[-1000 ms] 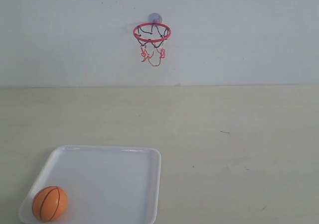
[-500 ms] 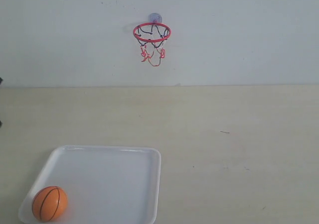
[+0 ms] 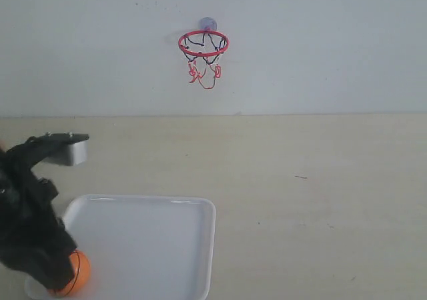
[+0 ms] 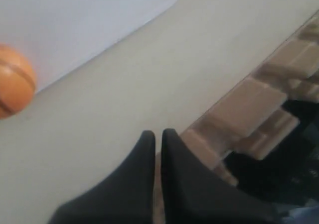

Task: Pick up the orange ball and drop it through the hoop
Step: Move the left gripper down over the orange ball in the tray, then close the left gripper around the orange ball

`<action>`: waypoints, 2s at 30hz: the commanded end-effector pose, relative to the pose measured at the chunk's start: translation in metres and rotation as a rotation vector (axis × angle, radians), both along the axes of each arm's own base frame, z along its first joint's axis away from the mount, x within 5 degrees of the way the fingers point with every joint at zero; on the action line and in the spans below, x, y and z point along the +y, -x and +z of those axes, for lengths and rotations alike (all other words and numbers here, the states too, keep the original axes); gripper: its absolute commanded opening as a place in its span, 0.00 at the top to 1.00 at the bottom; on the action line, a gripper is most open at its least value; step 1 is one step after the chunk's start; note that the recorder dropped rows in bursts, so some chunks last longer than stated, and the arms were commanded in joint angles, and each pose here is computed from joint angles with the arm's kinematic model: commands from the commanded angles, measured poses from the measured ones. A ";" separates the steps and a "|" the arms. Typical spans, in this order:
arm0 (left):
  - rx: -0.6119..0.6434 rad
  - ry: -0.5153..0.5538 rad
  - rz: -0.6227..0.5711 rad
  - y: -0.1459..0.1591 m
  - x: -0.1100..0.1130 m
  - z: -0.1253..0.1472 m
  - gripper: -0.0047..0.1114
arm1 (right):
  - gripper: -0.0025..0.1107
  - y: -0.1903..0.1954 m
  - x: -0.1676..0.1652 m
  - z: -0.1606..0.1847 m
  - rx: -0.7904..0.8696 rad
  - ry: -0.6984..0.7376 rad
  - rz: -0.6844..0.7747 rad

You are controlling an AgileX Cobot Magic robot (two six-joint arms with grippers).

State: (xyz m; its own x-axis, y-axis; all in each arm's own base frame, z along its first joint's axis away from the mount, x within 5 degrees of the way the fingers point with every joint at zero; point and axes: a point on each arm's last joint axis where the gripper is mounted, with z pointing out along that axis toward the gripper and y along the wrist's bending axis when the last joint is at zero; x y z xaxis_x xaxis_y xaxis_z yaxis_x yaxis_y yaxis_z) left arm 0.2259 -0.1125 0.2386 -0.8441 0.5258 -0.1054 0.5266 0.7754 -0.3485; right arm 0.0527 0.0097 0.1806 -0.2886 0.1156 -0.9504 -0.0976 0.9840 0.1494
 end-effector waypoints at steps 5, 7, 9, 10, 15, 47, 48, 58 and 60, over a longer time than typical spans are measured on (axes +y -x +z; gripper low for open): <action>-0.521 -0.142 0.202 -0.005 0.024 0.005 0.92 | 0.98 0.000 0.000 0.001 -0.012 0.004 -0.001; -0.561 -0.074 0.276 -0.011 0.020 0.009 0.90 | 0.98 0.000 0.000 0.001 -0.012 0.004 -0.001; -0.558 -0.062 0.287 -0.013 0.018 0.008 0.83 | 0.98 0.000 0.000 0.001 -0.012 0.004 -0.001; -0.552 -0.065 0.286 -0.013 0.018 0.006 0.78 | 0.98 0.000 0.000 0.001 -0.012 0.004 -0.001; -0.503 -0.089 0.279 -0.018 0.016 -0.006 0.46 | 0.98 0.000 0.000 0.001 -0.012 0.004 -0.001; -0.152 -0.247 0.318 -0.030 0.011 -0.086 0.39 | 0.98 0.000 0.000 0.001 -0.012 0.004 -0.001; -0.154 -0.247 0.317 -0.030 0.011 -0.086 0.48 | 0.98 0.000 0.000 0.001 -0.012 0.004 -0.001; -0.223 -0.239 0.294 -0.033 0.012 -0.078 0.92 | 0.98 0.000 0.000 0.001 -0.012 0.004 -0.001; -0.289 -0.228 0.281 -0.034 0.013 -0.062 0.92 | 0.98 0.000 0.000 0.001 -0.012 0.004 -0.001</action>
